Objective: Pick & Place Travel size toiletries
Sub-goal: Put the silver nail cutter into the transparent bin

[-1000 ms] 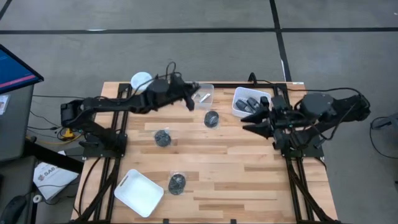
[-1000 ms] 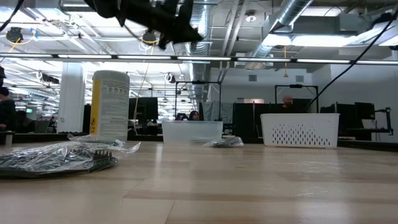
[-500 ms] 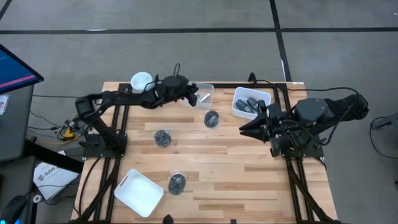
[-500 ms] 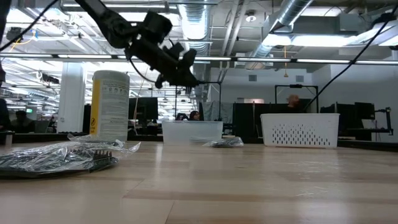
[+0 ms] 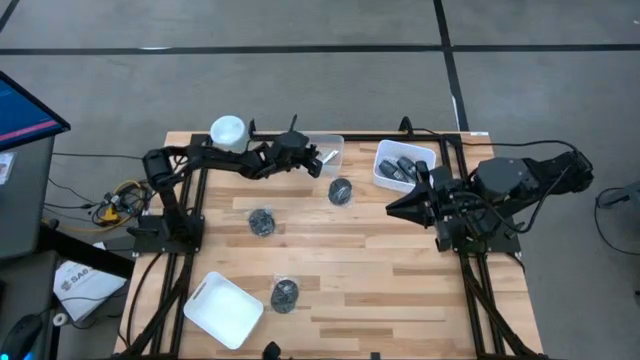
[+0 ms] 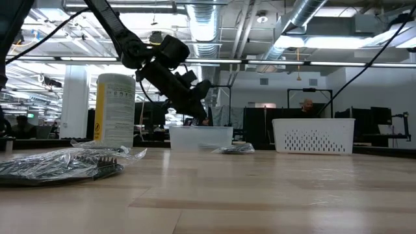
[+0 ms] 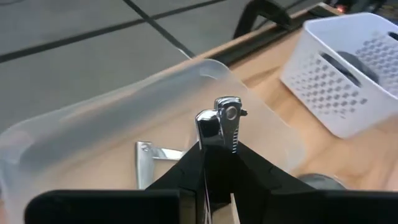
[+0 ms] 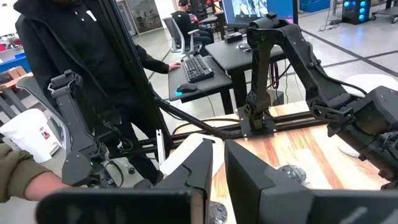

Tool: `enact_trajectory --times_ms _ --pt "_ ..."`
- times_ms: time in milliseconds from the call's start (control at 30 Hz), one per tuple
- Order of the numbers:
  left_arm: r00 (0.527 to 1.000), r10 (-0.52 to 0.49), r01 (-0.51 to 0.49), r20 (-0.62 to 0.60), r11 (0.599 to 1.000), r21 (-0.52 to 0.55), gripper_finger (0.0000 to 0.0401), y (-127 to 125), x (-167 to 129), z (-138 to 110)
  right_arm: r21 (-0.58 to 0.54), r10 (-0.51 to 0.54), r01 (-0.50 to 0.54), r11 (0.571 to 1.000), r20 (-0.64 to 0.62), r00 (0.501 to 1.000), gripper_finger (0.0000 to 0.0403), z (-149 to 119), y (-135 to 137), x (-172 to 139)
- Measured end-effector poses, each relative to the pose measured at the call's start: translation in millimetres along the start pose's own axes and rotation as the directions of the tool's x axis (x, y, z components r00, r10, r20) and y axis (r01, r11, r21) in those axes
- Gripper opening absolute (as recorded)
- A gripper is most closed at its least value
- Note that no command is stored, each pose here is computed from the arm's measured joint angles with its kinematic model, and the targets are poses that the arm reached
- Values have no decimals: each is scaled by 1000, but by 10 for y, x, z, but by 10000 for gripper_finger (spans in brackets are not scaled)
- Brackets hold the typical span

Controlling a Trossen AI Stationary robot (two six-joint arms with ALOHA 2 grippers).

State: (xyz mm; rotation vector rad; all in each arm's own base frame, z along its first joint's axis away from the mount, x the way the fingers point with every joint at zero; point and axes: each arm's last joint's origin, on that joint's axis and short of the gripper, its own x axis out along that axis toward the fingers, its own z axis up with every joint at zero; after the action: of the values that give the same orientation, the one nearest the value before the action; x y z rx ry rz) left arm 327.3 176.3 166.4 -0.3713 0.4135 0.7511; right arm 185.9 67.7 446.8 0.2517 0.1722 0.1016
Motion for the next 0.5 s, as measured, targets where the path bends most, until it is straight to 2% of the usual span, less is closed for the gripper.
enact_trajectory --times_ms 100,267,500 --pt "999 50 -50 18 999 -2 49 22 2 8 2 -1 1 1000 -5 1000 33 -5 -2 0" --pt "998 61 -61 21 998 -8 59 43 6 15 20 -10 11 1000 -32 999 32 -32 -10 -1" --pt "998 64 -63 23 998 -4 116 37 4 14 24 -14 16 1000 -44 999 49 -44 -14 -1"
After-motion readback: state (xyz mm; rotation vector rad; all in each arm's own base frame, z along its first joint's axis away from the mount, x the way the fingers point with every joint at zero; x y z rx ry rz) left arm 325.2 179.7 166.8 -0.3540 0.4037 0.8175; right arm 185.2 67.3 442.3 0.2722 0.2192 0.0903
